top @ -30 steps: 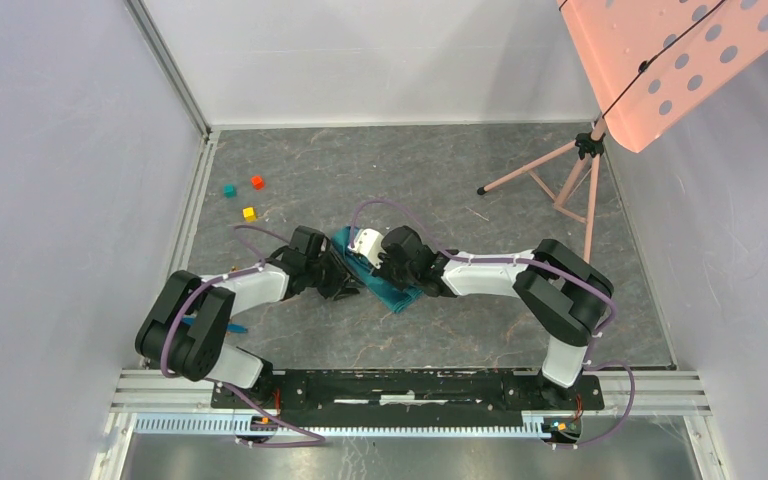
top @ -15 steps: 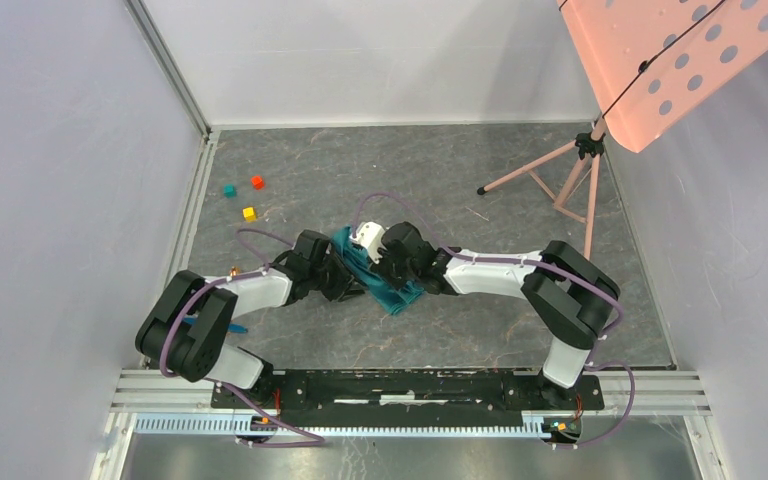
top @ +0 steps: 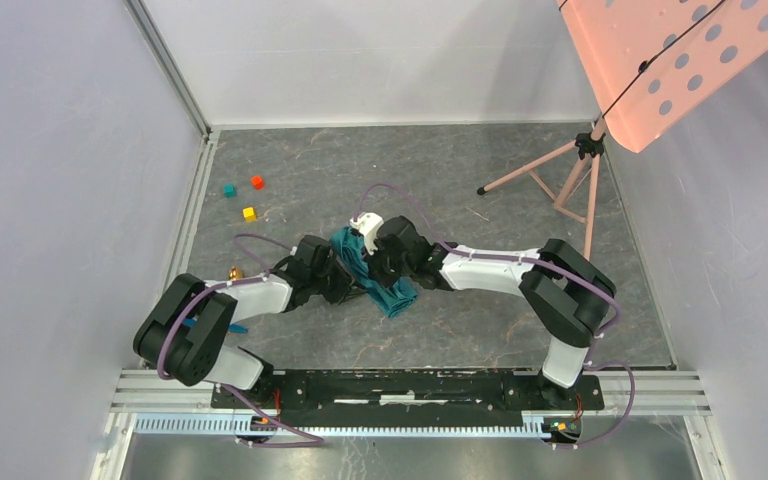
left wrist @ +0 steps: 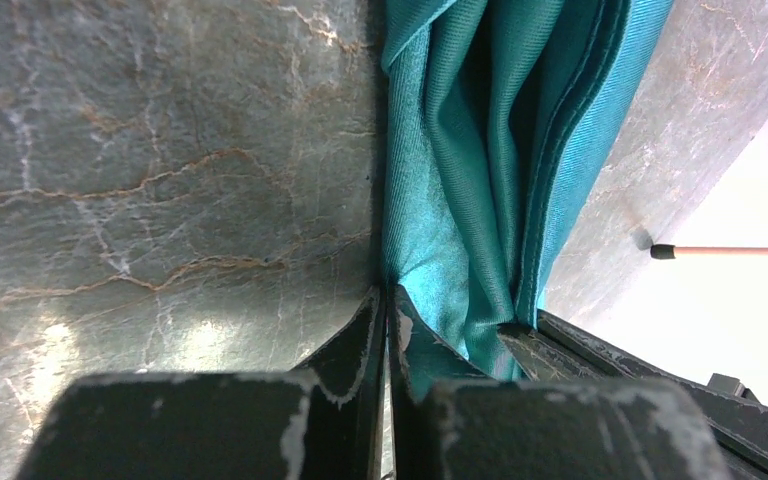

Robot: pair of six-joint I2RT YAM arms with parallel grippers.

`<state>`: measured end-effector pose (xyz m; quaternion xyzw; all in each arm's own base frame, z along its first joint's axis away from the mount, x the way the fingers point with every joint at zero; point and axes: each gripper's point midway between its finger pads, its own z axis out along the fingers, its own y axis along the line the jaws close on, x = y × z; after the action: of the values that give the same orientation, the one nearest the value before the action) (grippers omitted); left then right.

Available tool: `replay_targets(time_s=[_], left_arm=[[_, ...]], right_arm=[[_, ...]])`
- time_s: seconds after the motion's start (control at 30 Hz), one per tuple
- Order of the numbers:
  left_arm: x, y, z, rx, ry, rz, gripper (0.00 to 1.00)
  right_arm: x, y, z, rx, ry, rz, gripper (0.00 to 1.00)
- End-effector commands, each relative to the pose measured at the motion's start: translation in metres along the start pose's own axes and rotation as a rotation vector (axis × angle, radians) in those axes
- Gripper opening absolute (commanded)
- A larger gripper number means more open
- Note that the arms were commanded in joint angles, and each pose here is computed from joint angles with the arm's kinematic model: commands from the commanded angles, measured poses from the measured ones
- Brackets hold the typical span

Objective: Fold the napkin into a case and place the utensils inside
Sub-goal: Grasp the top corner of the smaller rectangle folded napkin from the folded napkin.

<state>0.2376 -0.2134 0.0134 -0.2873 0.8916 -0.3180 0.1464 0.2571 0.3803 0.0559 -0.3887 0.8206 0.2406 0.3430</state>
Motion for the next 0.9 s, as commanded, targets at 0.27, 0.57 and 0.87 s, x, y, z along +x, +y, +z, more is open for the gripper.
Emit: replay_targets(time_s=[0.27, 0.57, 0.87], left_arm=[[-0.002, 0.012, 0.002, -0.033, -0.041, -0.018, 0.06], [-0.024, 0.006, -0.030, 0.047, -0.092, 0.016, 0.27], [-0.087, -0.055, -0.069, 0.138, -0.155, 0.120, 0.19]], right_arm=[[0.010, 0.003, 0.019, -0.016, -0.007, 0.074, 0.00], [0.034, -0.009, 0.024, 0.041, 0.016, 0.080, 0.00], [0.032, -0.006, 0.023, 0.022, 0.004, 0.072, 0.00]])
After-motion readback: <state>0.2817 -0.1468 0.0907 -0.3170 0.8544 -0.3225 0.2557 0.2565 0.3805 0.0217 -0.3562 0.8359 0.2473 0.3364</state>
